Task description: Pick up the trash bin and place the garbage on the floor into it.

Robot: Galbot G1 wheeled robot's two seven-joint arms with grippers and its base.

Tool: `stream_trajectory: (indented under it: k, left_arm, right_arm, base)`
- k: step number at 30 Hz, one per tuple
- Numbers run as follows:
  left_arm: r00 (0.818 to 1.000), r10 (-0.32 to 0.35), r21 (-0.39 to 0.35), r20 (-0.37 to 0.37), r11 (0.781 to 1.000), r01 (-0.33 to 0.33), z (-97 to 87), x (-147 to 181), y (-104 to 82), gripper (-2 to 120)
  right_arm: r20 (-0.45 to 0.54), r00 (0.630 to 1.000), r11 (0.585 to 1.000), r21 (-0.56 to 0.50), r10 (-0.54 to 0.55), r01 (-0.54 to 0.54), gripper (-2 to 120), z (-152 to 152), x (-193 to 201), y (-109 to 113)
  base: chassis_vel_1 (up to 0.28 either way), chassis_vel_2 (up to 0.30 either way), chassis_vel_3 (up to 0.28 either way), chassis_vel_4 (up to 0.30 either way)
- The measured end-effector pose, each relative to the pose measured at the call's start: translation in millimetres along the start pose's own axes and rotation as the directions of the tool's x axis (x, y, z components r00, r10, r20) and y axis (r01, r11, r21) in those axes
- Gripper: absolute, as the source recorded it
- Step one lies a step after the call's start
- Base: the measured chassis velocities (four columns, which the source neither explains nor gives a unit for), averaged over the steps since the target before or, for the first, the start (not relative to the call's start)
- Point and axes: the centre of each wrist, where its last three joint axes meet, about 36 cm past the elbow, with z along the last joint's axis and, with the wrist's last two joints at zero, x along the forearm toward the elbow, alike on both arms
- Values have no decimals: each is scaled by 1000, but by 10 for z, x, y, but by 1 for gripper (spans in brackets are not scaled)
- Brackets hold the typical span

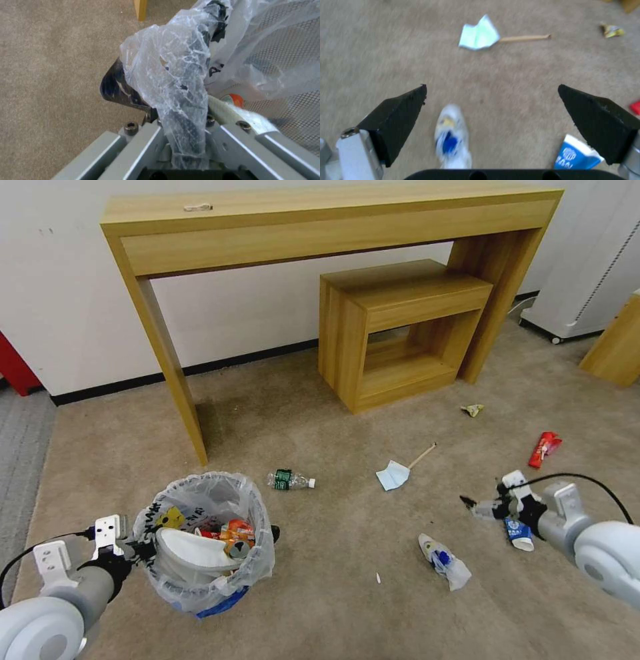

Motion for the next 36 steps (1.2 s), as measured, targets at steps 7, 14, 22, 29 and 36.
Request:
stream_trajectory:
  k: [7,14,22,29,36]
  left_arm:
    - [1000,-8,-3,0,1000,8,32,-13,7,1]
    - [1000,-19,-4,-3,1000,19,77,-21,15,1]
    - [1000,-26,-2,-4,1000,26,97,-16,20,1]
    - [999,-33,0,-5,999,33,116,-16,23,1]
    - [999,-39,5,-4,999,39,136,-18,29,1]
  right_arm:
    - [-40,998,998,50,-48,50,100,192,44,119]
    - [-59,998,996,77,-38,42,100,401,11,118]
    - [-77,997,999,48,-8,11,100,803,-179,281]
    - [-117,993,998,54,24,-18,100,1195,-365,295]
    - [-127,991,996,75,51,-42,100,1373,-530,274]
  base:
    - [0,0,0,0]
    - [0,0,0,0]
    - [0,0,0,0]
    - [0,0,0,0]
    - [0,0,0,0]
